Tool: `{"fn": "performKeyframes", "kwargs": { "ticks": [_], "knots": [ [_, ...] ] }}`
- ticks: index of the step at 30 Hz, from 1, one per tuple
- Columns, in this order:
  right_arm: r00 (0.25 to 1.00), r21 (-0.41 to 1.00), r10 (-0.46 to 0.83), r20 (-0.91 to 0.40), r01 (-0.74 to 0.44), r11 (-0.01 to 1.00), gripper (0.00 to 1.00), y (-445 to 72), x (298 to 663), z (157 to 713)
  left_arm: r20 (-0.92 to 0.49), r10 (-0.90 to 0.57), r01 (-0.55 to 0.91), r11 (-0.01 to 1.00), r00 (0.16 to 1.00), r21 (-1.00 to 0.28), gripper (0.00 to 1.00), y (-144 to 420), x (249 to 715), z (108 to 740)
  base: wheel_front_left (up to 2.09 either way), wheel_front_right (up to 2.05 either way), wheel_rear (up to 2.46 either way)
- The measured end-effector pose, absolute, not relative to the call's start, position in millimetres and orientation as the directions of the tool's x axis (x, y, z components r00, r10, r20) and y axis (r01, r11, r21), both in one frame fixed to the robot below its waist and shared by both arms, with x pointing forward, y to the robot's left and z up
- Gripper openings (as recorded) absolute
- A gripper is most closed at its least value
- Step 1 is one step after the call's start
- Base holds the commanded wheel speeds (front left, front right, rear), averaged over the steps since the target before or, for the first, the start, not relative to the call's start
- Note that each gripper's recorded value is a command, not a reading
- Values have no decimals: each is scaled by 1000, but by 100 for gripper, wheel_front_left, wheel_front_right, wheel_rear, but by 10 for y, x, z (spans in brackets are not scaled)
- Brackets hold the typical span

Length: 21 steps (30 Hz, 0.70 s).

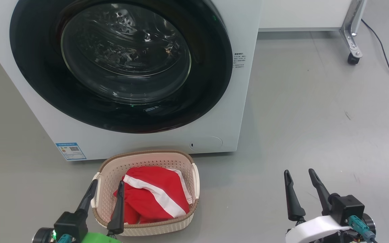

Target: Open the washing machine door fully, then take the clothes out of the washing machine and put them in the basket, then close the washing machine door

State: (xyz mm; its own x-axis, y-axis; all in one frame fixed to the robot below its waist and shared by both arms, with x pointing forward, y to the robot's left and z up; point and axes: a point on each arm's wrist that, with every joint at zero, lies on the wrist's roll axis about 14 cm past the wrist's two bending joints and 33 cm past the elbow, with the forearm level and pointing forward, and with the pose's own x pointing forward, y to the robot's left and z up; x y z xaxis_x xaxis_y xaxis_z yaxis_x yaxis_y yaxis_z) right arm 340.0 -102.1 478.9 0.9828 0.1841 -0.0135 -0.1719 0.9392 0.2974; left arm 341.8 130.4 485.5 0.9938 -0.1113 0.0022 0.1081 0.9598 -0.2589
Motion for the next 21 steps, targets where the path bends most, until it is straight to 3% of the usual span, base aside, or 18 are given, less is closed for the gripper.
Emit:
{"fn": "performKeyframes", "kwargs": {
  "ticks": [20, 21],
  "knots": [
    [981, 299, 194, 0, -185, 936, 100, -983, 3387, 4833, -6, -102, 97, 962, 995, -254, 100, 1317, 3412, 4866, 0, 0, 0],
    [981, 299, 194, 0, -185, 936, 0, -983, 3387, 4833, -6, -102, 97, 962, 995, -254, 0, 1317, 3412, 4866, 0, 0, 0]
  ]
}}
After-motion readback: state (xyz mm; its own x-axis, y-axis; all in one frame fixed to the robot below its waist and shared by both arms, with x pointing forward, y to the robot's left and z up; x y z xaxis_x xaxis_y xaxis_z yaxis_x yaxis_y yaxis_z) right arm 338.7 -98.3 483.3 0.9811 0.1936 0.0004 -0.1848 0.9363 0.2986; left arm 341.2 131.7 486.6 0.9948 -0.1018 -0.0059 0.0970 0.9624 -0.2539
